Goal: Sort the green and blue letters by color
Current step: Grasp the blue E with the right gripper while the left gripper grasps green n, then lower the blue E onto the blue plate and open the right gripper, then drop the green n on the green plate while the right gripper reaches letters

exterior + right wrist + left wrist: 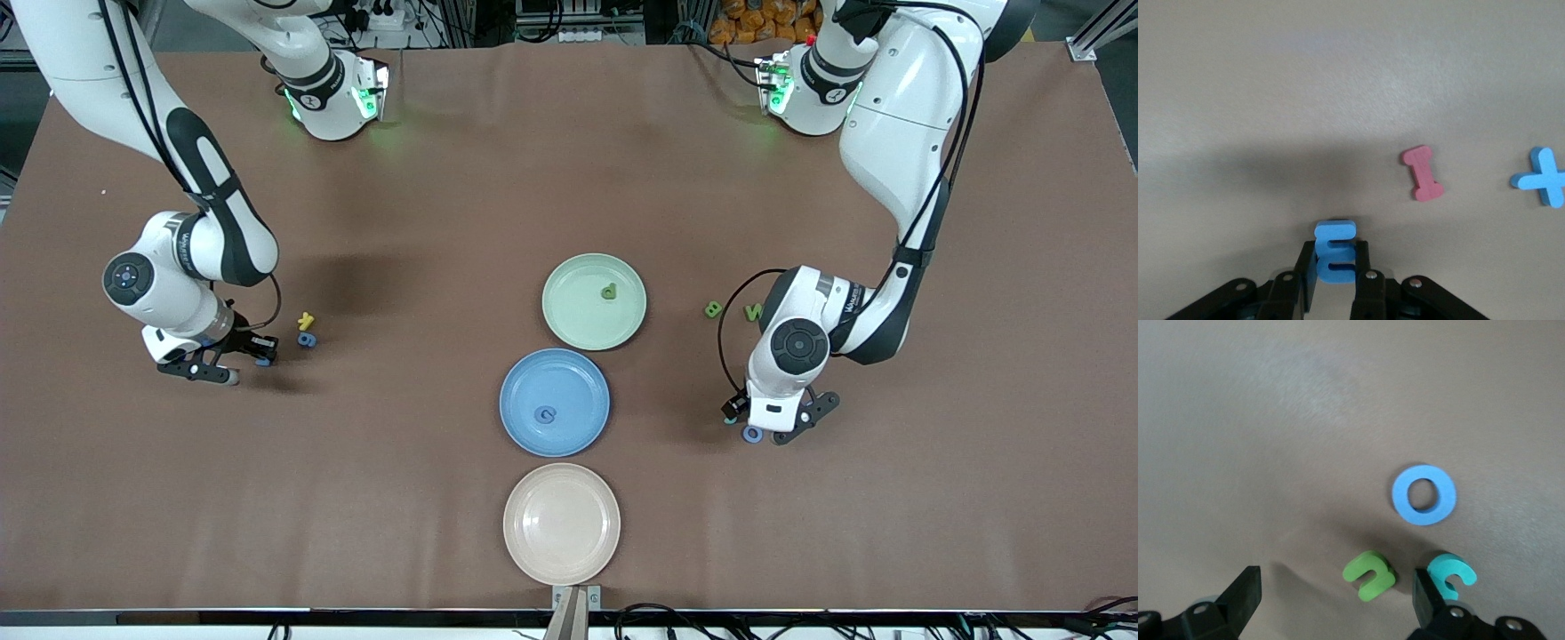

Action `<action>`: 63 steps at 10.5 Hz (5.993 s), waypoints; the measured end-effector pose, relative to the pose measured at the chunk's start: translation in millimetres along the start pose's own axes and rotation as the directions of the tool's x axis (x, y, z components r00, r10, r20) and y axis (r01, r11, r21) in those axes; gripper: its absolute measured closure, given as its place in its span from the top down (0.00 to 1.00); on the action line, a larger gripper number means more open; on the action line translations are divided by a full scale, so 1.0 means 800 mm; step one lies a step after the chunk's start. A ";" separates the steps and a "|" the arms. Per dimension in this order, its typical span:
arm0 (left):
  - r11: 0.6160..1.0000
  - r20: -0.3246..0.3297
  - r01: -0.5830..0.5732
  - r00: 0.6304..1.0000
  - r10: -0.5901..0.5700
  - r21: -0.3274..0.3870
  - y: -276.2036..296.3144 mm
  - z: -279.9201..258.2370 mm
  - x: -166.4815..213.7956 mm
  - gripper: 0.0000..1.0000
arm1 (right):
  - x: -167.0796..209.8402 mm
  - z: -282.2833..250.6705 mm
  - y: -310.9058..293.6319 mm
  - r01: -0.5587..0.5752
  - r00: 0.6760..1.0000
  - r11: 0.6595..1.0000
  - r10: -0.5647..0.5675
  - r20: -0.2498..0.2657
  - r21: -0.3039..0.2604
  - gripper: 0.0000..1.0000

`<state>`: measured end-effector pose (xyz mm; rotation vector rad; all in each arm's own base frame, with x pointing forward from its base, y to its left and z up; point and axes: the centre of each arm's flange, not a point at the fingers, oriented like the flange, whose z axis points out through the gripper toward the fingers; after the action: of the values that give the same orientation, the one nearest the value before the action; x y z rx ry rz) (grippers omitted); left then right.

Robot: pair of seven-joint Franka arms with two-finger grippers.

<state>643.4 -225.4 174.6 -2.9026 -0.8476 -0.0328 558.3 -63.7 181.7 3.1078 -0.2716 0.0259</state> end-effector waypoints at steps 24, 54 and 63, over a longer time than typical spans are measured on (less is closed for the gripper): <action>0.638 -0.018 -0.765 0.642 0.767 -0.090 -0.002 -0.003 0.016 1.00 | -0.004 -0.118 -0.567 -0.035 0.993 0.954 0.067 -0.097 0.297 0.26; 0.859 0.075 -0.490 0.861 0.504 -0.146 0.115 -0.098 -0.188 0.27 | -0.012 -0.054 -0.099 0.613 0.790 0.789 -0.613 -0.004 0.044 1.00; 0.917 0.124 -0.391 0.909 0.398 -0.072 0.160 -0.085 -0.389 0.56 | -0.060 -0.002 -0.074 0.610 0.792 0.791 -0.610 -0.005 0.032 1.00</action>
<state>450.2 -507.0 211.5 -3.0881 -0.2594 0.1870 521.6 2.9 181.1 3.0572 0.7522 0.0097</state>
